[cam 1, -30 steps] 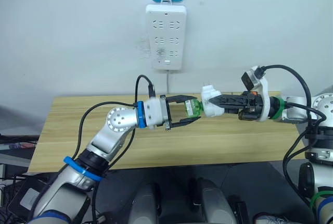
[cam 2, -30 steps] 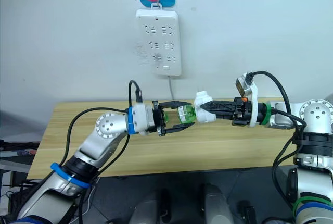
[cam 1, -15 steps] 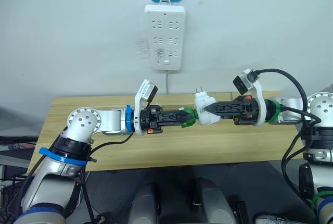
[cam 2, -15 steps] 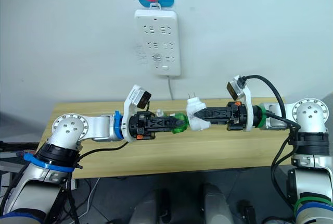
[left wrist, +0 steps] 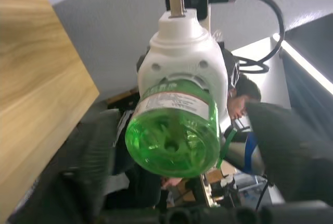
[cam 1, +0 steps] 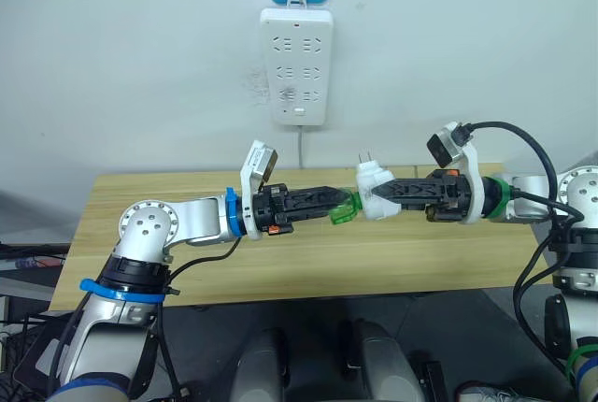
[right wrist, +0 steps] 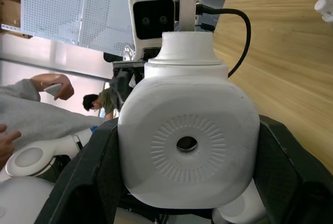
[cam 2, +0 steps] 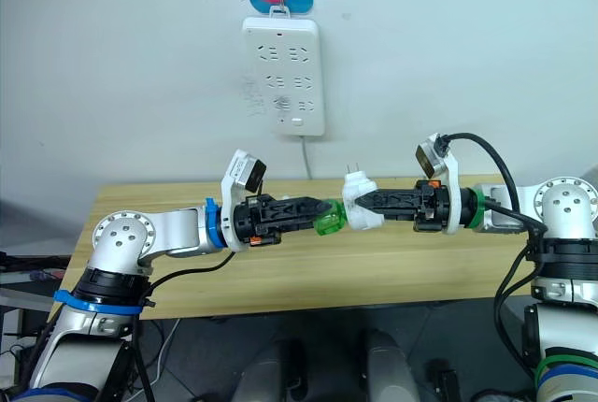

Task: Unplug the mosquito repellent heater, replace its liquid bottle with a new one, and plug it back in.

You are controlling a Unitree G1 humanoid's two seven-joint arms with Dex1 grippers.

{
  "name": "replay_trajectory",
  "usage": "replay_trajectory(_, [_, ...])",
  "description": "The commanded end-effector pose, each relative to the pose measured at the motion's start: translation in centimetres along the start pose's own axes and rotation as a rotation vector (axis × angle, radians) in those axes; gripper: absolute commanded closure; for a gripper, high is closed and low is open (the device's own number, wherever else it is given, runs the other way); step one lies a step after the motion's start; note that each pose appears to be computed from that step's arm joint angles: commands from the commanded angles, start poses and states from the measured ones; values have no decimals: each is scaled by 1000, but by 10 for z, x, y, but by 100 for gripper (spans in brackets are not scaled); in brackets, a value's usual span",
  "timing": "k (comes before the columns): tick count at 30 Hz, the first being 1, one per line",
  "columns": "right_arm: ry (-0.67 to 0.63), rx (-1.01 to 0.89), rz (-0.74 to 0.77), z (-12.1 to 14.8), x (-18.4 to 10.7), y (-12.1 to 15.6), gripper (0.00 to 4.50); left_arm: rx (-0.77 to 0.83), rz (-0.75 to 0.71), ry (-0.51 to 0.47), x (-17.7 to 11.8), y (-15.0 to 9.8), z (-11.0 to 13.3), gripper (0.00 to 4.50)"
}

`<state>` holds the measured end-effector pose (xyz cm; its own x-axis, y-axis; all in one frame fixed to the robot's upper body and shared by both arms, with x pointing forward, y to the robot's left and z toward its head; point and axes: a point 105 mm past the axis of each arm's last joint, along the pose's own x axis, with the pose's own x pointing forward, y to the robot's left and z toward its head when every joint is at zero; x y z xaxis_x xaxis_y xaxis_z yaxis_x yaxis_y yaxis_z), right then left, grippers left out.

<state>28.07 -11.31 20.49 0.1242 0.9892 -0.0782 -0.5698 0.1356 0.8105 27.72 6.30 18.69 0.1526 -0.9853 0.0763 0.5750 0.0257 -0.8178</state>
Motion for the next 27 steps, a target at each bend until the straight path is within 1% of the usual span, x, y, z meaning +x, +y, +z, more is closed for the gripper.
replay_trajectory(1, [-58, -27, 27, 11, -7, 10, 153, -7, -5, -48, -10, -4, 4, 4])
replay_trajectory(5, [-116, -15, 21, 22, -11, 9, 153, -20, 27, -69, -29, -4, -7, 4])
replay_trajectory(6, [-124, -14, 14, 23, -13, 9, 153, 7, 60, -69, -35, -3, -10, 4])
replay_trajectory(8, [-140, -8, 0, 25, -17, 7, 153, 142, 127, -11, -42, -4, -21, 4])
replay_trajectory(10, [-150, -4, -8, 26, -19, 5, 153, 255, 162, 42, -45, -4, -27, 4])
replay_trajectory(11, [-156, -3, -12, 27, -19, 4, 153, 499, 271, 50, -46, 10, -21, 4])
replay_trajectory(12, [-161, -1, -13, 27, -19, 4, 153, 824, 336, 62, -45, 15, -11, 4])
replay_trajectory(13, [-164, 1, -13, 28, -19, 3, 153, 1142, 347, 102, -41, 13, -7, 4])
replay_trajectory(14, [-166, 3, -13, 28, -19, 3, 153, 1409, 343, 134, -37, 10, -4, 4])
replay_trajectory(17, [-161, 6, -8, 27, -16, 2, 153, 1936, 362, 108, -31, 7, 10, 4])
replay_trajectory(19, [-156, 7, -3, 27, -13, 2, 153, 2167, 287, 113, -25, 5, 7, 4])
replay_trajectory(20, [-155, 7, 0, 27, -13, 3, 153, 2227, 256, 106, -23, 5, 5, 4])
replay_trajectory(22, [-152, 6, 5, 28, -11, 4, 153, 2310, 213, 76, -20, 5, 3, 4])
replay_trajectory(27, [-134, -1, 17, 26, -6, 7, 153, 2411, 147, 20, -9, 6, 4, 4])
